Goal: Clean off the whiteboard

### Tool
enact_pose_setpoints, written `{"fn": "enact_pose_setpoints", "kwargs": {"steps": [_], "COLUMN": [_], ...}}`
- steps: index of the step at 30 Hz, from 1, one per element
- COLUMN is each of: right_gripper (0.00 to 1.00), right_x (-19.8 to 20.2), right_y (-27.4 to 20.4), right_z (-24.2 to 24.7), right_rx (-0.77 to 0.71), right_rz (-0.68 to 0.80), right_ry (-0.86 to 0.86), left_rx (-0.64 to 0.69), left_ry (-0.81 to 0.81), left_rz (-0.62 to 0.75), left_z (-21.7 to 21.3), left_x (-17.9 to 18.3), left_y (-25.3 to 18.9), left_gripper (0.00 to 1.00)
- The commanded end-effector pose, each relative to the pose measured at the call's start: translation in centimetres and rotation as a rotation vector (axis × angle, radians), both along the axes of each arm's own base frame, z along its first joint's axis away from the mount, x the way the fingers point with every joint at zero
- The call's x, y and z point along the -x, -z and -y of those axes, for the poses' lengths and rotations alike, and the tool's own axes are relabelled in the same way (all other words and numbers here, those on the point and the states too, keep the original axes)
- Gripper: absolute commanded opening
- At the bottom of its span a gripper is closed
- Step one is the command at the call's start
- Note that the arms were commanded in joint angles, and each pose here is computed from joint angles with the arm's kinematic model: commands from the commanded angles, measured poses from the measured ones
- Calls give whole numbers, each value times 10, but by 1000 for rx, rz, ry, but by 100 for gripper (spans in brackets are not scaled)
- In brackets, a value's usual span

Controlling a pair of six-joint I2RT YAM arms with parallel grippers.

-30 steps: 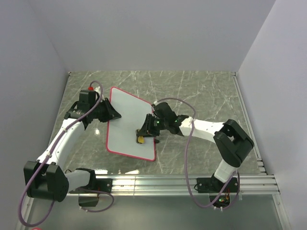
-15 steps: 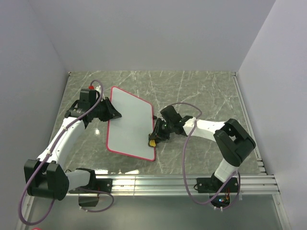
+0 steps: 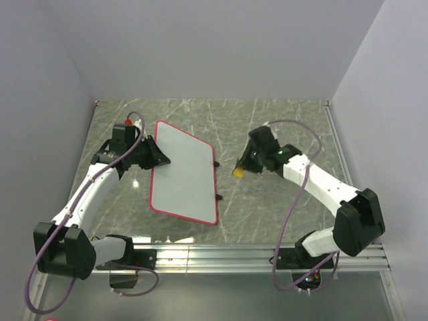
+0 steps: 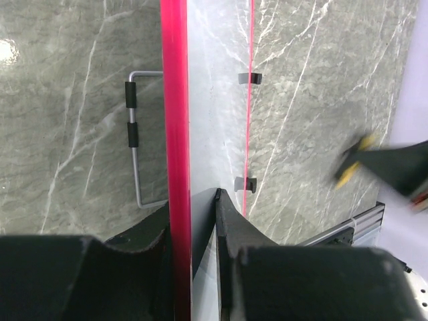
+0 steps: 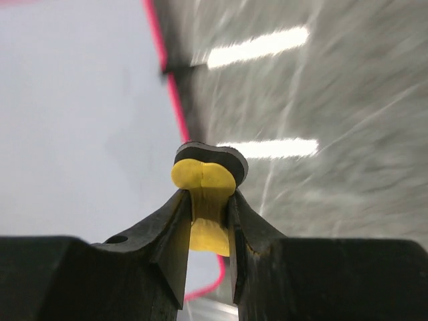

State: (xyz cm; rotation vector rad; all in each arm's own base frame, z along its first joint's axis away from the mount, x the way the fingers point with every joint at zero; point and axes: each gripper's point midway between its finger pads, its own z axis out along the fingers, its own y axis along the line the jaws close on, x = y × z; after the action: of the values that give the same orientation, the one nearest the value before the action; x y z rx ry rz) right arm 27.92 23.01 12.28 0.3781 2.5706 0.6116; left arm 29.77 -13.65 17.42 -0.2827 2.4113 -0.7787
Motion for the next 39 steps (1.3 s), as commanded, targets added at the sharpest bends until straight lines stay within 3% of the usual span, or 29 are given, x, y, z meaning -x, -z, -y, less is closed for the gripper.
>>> {"fn": "enact_pose_setpoints", "kwargs": {"steps": [1, 7, 12, 14, 15, 18, 19, 20, 27, 30, 34, 35, 39], "right_gripper": [0, 0, 0, 12, 34, 68, 88, 97, 100, 100, 100, 100, 100], "right_x": [-26, -40, -48, -57, -59, -67, -69, -69, -61, -55, -44, -40, -34], "right_y": [-7, 56, 91, 86, 83, 68, 62, 54, -9, -48, -131, -144, -200], "right_z": [71, 105, 106, 106, 105, 106, 106, 107, 108, 95, 75, 72, 83], "right_rx": [233, 321, 256, 250, 250, 258, 258, 252, 171, 59, -168, -201, -250], "right_rz": [31, -139, -228, -209, -198, -165, -152, -135, -9, 85, 362, 401, 528], "right_ry": [210, 274, 296, 304, 292, 284, 283, 283, 294, 256, 173, 159, 219], "left_rx": [-184, -184, -196, -202, -204, -207, -207, -207, -203, -205, -234, -246, -355], "left_ry": [24, 18, 13, 14, 18, 20, 19, 20, 14, 16, 6, -6, -111], "left_rz": [-97, -102, -91, -91, -87, -77, -71, -62, -43, -29, 0, 9, 22], "left_z": [-15, -15, -18, -19, -20, -21, -21, -21, -21, -21, -25, -28, -54], "left_x": [15, 15, 16, 18, 19, 22, 22, 23, 19, 15, 8, 7, 3], "left_y": [45, 43, 37, 33, 31, 23, 20, 15, 0, -10, -29, -33, -44], "left_gripper": [0, 5, 25, 35, 38, 52, 55, 60, 75, 81, 85, 92, 94]}}
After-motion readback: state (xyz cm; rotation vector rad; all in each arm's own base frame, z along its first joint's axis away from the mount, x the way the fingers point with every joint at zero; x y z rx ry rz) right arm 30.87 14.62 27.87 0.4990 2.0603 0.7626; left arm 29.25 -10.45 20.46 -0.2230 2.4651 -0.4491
